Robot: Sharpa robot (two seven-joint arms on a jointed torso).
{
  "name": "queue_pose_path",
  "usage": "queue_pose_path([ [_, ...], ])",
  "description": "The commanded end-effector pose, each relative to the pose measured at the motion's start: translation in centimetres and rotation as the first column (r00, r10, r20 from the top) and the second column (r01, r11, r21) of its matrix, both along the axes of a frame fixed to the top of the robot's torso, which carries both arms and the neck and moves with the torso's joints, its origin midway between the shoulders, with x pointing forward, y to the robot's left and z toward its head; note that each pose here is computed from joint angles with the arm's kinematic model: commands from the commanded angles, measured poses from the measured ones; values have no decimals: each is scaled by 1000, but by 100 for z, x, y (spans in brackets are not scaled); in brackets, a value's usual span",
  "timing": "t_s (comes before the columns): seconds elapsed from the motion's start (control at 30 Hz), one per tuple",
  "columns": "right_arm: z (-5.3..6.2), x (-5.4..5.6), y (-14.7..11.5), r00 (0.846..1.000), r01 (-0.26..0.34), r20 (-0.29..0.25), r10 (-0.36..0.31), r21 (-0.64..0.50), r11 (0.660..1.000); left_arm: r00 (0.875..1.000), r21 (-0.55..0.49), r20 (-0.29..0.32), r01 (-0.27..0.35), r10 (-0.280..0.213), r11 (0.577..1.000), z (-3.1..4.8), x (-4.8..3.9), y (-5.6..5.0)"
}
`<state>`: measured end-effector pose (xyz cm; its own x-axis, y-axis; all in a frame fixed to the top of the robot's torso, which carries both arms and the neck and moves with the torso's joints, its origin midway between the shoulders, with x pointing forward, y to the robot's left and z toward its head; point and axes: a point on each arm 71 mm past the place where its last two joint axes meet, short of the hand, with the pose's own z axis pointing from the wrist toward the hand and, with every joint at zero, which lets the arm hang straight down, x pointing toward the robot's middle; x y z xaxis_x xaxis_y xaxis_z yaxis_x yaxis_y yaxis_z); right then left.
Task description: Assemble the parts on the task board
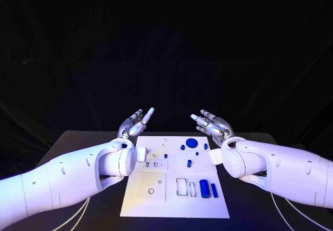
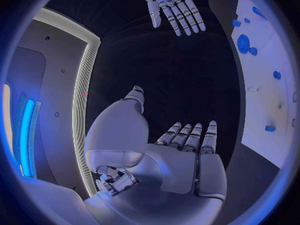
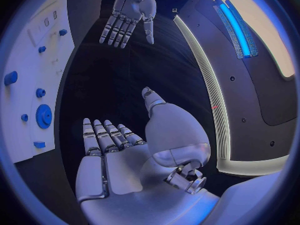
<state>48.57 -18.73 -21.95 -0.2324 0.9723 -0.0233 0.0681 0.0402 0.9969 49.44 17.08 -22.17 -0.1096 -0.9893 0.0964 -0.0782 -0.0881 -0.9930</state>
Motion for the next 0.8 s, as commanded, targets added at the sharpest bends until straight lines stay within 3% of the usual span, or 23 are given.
queue_pose_path([
  [0.03, -20, -11, 109, 983, -180, -50, 179, -13, 984, 998, -39, -22, 51, -52, 998, -2, -2, -49],
  [0.17, -17, 1, 118, 976, -209, -61, 207, -22, 978, 998, -39, -22, 51, -52, 998, -2, -2, -49],
  [0.2, 85, 68, -64, 973, -172, 119, 199, -209, 963, 999, -46, 1, 52, -52, 998, 39, -46, 187],
  [0.23, 96, 69, -77, 971, -168, 132, 200, -224, 960, 999, -47, 5, 53, -52, 998, 44, -51, 197],
  [0.8, 288, 180, -231, 950, -112, 227, 213, -388, 915, 997, -45, 40, 70, -68, 997, 221, -44, 315],
])
